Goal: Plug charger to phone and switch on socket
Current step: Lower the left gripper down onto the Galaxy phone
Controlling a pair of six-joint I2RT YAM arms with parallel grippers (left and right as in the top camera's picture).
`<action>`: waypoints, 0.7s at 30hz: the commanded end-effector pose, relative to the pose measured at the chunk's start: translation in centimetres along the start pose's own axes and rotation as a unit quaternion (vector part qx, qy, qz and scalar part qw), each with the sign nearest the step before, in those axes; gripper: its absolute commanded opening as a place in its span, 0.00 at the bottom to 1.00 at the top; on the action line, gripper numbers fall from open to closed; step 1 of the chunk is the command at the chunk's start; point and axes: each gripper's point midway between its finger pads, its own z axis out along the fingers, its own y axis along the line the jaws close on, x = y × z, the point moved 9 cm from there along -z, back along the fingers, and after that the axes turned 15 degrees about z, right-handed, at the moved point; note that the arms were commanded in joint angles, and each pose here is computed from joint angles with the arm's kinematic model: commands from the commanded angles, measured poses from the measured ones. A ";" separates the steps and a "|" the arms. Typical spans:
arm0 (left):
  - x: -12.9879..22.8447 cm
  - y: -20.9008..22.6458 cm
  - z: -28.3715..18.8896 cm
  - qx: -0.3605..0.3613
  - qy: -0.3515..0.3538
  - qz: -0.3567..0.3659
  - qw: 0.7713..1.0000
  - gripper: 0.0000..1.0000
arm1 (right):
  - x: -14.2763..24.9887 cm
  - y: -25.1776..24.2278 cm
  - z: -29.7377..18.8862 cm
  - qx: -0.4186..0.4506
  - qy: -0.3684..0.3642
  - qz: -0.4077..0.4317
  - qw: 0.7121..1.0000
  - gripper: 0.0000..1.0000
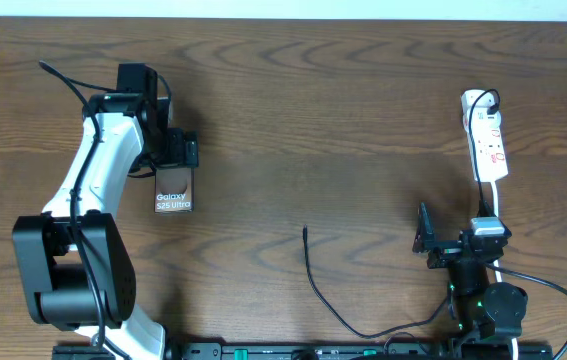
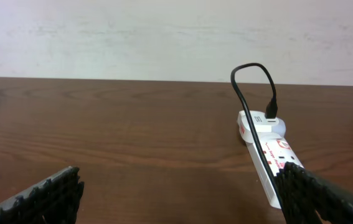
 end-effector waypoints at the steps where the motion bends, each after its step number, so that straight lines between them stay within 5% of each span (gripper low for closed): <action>1: 0.4 0.1 0.8 -0.010 0.015 -0.010 1.000 1.00 | 0.0 -0.1 0.0 0.004 -0.001 -0.006 1.000 0.99; 21: 1.0 0.1 2.6 -0.012 0.005 -0.010 1.000 1.00 | 0.0 -0.1 0.0 0.004 -0.001 -0.006 1.000 0.99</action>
